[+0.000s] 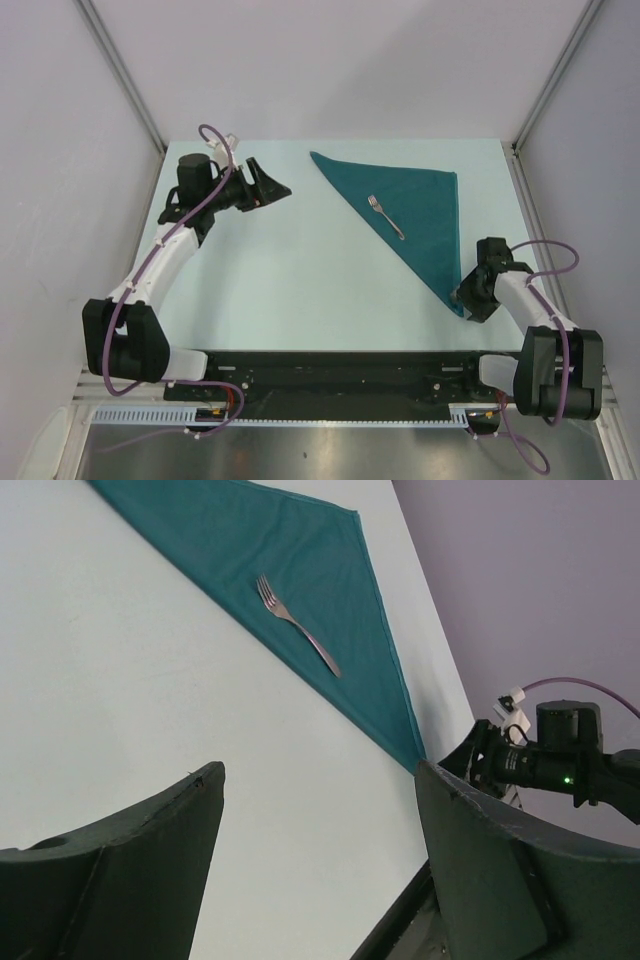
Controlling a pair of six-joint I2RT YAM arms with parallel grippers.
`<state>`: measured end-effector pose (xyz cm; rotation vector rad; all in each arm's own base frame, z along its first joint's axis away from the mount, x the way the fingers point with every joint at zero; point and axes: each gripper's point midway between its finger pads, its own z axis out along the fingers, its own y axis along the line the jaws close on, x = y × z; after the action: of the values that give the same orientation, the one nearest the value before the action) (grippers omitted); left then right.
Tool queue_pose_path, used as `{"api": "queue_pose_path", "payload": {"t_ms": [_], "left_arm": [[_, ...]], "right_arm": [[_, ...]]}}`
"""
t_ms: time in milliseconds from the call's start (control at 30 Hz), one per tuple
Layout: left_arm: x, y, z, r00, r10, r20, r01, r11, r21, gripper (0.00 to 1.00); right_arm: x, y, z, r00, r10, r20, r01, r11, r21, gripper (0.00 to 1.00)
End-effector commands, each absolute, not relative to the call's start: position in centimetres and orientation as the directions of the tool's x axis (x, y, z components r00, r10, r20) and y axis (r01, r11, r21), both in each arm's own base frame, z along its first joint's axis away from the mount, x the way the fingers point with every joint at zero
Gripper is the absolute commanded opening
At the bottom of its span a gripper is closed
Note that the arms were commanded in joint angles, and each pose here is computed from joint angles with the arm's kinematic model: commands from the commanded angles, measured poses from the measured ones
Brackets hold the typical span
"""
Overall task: Fold the napkin, place the utensils inside, and roll it up
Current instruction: Fold the napkin
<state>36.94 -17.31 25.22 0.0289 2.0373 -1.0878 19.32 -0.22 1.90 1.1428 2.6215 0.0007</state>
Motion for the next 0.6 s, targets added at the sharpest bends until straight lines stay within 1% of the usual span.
{"api": "queue_pose_path", "payload": {"t_ms": [0, 133, 300, 333, 567], "left_arm": [[37.3, -17.5, 27.4, -0.640, -0.341, -0.689, 0.422, 0.593, -0.686, 0.81], [37.4, -17.4, 27.3, -0.643, -0.345, -0.684, 0.417, 0.592, -0.690, 0.81], [37.5, -17.2, 27.2, -0.642, -0.349, -0.683, 0.412, 0.595, -0.690, 0.81], [37.5, -17.3, 27.2, -0.643, -0.349, -0.682, 0.412, 0.593, -0.692, 0.81], [37.6, -17.2, 26.8, -0.649, -0.351, -0.675, 0.404, 0.594, -0.696, 0.81]], "right_arm": [[19.1, -0.7, 1.3, -0.632, 0.726, -0.271, 0.741, 0.669, 0.064, 0.55], [18.9, -0.7, 0.6, -0.634, 0.727, -0.264, 0.742, 0.668, 0.057, 0.52], [19.1, -0.9, 0.4, -0.624, 0.731, -0.276, 0.748, 0.661, 0.057, 0.44], [19.0, -0.9, 0.4, -0.624, 0.731, -0.277, 0.749, 0.661, 0.056, 0.40], [20.2, -0.9, 0.8, -0.610, 0.735, -0.298, 0.749, 0.657, 0.088, 0.26]]}}
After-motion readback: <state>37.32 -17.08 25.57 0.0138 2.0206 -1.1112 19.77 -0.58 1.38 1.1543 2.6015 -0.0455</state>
